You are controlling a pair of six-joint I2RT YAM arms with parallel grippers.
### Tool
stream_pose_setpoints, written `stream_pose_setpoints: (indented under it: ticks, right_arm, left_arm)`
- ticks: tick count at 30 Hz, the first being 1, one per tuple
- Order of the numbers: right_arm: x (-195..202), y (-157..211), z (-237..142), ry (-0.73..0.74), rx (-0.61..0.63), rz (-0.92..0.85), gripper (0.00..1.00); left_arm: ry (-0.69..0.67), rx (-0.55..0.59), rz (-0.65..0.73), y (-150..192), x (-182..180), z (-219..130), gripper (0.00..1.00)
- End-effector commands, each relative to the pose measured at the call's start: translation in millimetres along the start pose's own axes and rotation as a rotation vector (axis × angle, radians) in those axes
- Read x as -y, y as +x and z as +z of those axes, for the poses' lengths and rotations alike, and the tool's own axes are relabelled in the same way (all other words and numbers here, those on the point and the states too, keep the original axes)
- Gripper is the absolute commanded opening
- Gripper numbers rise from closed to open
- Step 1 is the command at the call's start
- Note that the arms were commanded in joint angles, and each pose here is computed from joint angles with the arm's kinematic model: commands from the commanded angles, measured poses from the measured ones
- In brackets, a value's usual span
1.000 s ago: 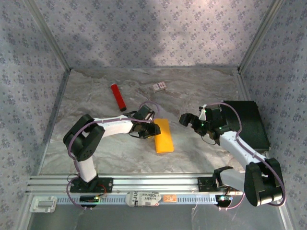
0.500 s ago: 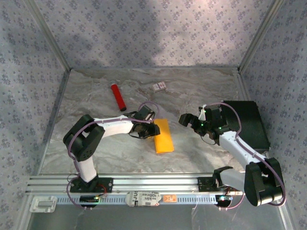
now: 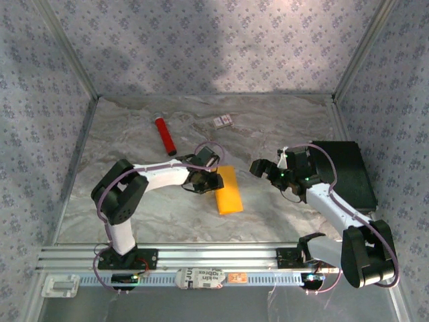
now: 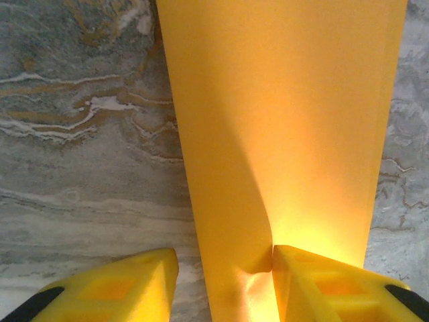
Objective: Fold a paper plane with a square sheet of paper (pick it up from the middle)
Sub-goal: First fold the square sheet of paper in half at the center of the table.
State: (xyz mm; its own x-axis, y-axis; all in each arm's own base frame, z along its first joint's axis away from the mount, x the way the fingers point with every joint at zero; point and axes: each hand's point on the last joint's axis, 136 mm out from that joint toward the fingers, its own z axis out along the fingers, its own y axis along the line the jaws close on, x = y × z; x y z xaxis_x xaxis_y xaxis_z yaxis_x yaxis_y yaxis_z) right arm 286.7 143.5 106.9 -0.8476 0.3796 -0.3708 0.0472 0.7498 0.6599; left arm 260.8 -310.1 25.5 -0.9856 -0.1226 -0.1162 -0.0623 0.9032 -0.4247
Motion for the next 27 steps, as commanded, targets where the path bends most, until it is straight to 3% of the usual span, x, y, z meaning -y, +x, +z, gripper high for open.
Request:
stream_pose_setpoints:
  ticks: [1,7,27]
  right_arm:
    - [-4,-4,-1,0.008,0.003,-0.024,0.99]
    - [-3,-3,-2,0.014,0.003,-0.027,0.99]
    - [-5,-5,-1,0.014,0.001,-0.027,0.99]
  left_arm:
    - [-0.155,-0.005,-0.015,4,-34,10,0.43]
    - [-0.091,-0.033,0.047,6,-19,16,0.44]
    - [-0.16,-0.065,0.045,8,-26,29,0.47]
